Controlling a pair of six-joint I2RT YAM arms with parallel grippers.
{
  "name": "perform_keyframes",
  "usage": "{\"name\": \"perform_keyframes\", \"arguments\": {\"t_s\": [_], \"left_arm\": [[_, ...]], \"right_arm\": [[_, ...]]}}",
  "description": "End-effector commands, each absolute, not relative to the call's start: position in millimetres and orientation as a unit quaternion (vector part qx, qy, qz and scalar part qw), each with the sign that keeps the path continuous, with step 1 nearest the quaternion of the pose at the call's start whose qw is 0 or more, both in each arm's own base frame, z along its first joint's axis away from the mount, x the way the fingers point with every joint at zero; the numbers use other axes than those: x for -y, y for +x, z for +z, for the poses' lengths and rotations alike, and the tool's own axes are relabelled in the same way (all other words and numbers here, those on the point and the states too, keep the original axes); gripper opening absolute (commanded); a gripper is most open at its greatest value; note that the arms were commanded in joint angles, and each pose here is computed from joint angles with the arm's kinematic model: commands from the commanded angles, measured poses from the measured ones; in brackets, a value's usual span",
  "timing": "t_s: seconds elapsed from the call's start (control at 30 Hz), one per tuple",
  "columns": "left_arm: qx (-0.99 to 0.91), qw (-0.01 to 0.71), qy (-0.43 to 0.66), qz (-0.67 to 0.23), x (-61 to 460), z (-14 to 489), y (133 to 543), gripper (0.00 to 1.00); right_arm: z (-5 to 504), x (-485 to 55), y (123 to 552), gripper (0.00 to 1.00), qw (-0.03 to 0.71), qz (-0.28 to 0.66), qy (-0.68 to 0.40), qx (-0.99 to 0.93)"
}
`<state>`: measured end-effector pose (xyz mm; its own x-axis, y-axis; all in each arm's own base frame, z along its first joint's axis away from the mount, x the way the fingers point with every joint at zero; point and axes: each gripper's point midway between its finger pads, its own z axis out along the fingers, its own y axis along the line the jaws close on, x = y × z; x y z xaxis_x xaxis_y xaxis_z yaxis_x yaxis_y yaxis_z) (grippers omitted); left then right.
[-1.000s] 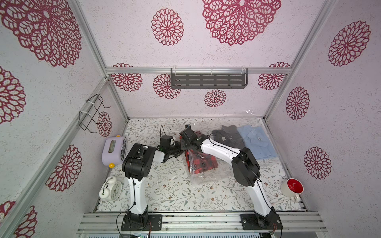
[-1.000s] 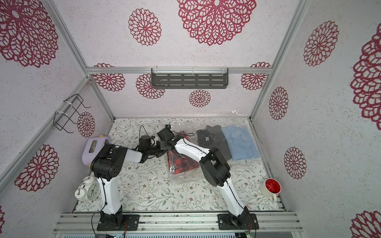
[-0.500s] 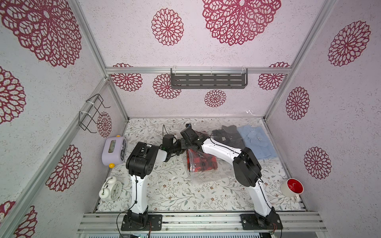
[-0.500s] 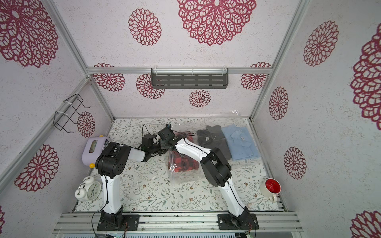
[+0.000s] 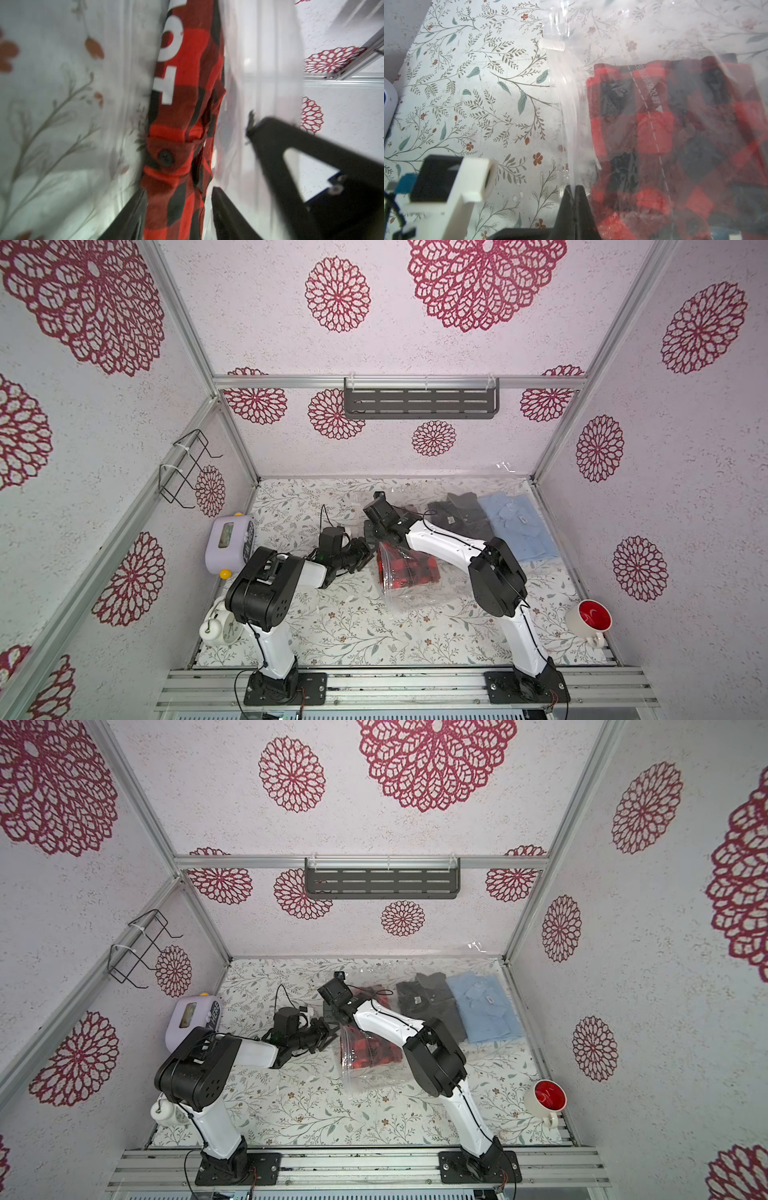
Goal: Place the folded shirt into the vacuum bag
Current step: Place the shirt in the vacuum bag.
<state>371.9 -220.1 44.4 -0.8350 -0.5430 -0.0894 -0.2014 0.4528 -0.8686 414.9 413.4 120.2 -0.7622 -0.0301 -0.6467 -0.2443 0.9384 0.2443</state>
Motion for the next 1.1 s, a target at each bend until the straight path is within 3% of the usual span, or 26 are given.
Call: {"name": "perform_keyframes", "arguments": {"t_s": [0.0, 0.1, 0.33, 0.43, 0.63, 1.07], "left_arm": [[-0.854, 0.165, -0.221, -0.442, 220, 24, 349, 0.52], [-0.854, 0.151, -0.216, -0.448, 232, 17, 338, 0.49], [-0.840, 0.134, -0.201, -0.486, 268, 20, 336, 0.27], [-0.838, 0.133, -0.200, -0.490, 271, 23, 337, 0.27], [-0.853, 0.140, -0.196, -0.463, 261, 26, 330, 0.37], [-0.831, 0.170, -0.189, -0.495, 284, 35, 368, 0.29]], "right_arm": [[165, -416, 416, 0.00, 0.362, 0.194, -0.070, -0.909], [165, -418, 416, 0.00, 0.362, 0.196, -0.070, -0.908], [164, -421, 416, 0.00, 0.358, 0.199, -0.072, -0.909], [163, -419, 416, 0.00, 0.358, 0.195, -0.073, -0.910], [165, -417, 416, 0.00, 0.359, 0.195, -0.072, -0.910], [165, -419, 413, 0.00, 0.359, 0.201, -0.070, -0.909]]}}
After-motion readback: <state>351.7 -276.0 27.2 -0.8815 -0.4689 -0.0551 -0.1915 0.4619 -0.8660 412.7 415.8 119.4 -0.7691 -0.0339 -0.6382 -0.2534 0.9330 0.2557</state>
